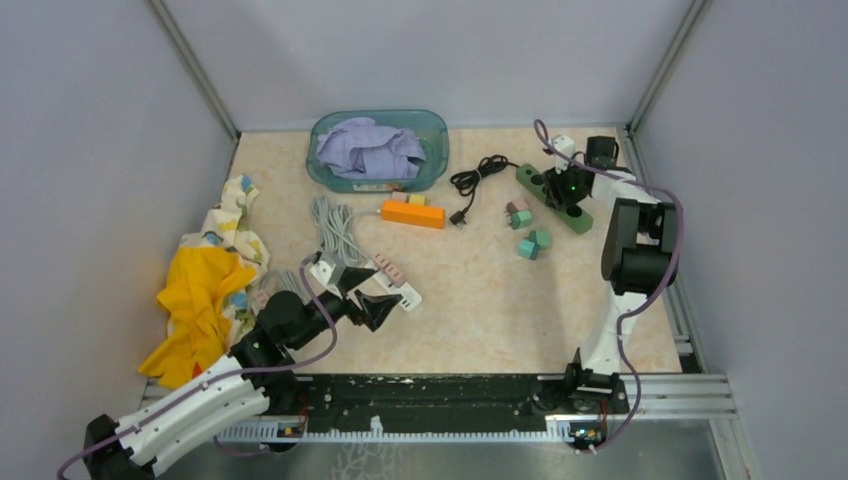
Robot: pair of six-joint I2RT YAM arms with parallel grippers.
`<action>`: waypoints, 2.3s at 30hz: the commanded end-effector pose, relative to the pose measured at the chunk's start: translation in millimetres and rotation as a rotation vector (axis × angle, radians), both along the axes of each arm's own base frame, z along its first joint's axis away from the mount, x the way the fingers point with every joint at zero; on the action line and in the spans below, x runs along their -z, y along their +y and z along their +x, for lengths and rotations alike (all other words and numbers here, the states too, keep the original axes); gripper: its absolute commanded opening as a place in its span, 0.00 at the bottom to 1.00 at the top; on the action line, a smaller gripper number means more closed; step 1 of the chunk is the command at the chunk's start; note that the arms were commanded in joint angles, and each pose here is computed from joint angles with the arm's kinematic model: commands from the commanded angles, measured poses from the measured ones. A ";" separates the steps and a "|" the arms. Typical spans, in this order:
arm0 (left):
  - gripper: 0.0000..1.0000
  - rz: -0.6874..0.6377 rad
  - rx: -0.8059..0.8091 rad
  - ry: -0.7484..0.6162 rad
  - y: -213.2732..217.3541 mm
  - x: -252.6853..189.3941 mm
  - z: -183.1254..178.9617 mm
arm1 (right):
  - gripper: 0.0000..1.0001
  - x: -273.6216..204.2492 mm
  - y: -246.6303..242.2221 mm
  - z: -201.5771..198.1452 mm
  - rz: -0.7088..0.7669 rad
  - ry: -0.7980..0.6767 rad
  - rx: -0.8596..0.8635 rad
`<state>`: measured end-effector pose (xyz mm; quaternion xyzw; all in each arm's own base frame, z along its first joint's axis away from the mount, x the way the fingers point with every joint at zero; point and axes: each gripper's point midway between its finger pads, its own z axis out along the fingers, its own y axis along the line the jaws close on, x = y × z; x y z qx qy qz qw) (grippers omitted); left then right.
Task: Pull the plug off the socket
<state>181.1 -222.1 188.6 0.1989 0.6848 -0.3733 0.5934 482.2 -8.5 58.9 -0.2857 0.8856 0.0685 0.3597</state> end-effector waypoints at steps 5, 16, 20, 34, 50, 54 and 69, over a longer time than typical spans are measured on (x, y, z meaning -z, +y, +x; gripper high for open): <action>1.00 -0.018 0.023 0.043 -1.8 -1.2 -5.8 | 0.49 -15.4 -4.1 6.3 0.025 -0.008 0.063; 1.00 -0.031 0.010 0.138 -4.1 -13.6 -5.9 | 0.70 -93.6 15.1 -17.5 0.108 -0.148 0.009; 1.00 -0.001 -0.013 0.183 -3.8 -10.1 -2.5 | 0.70 -147.0 50.1 -49.9 0.240 -0.223 -0.130; 0.99 0.136 -0.155 0.290 3.8 6.6 29.7 | 0.73 -215.1 144.2 -205.9 0.691 -0.446 -0.614; 0.85 0.153 -0.280 0.389 52.2 35.1 119.1 | 0.76 -194.7 151.6 -214.1 0.680 -0.424 -0.618; 0.67 0.164 -0.249 0.375 47.2 43.5 135.0 | 0.76 -195.1 155.3 -216.2 0.675 -0.424 -0.634; 0.26 0.022 -0.282 0.619 42.3 95.3 147.9 | 0.76 -185.6 165.5 -218.6 0.657 -0.392 -0.672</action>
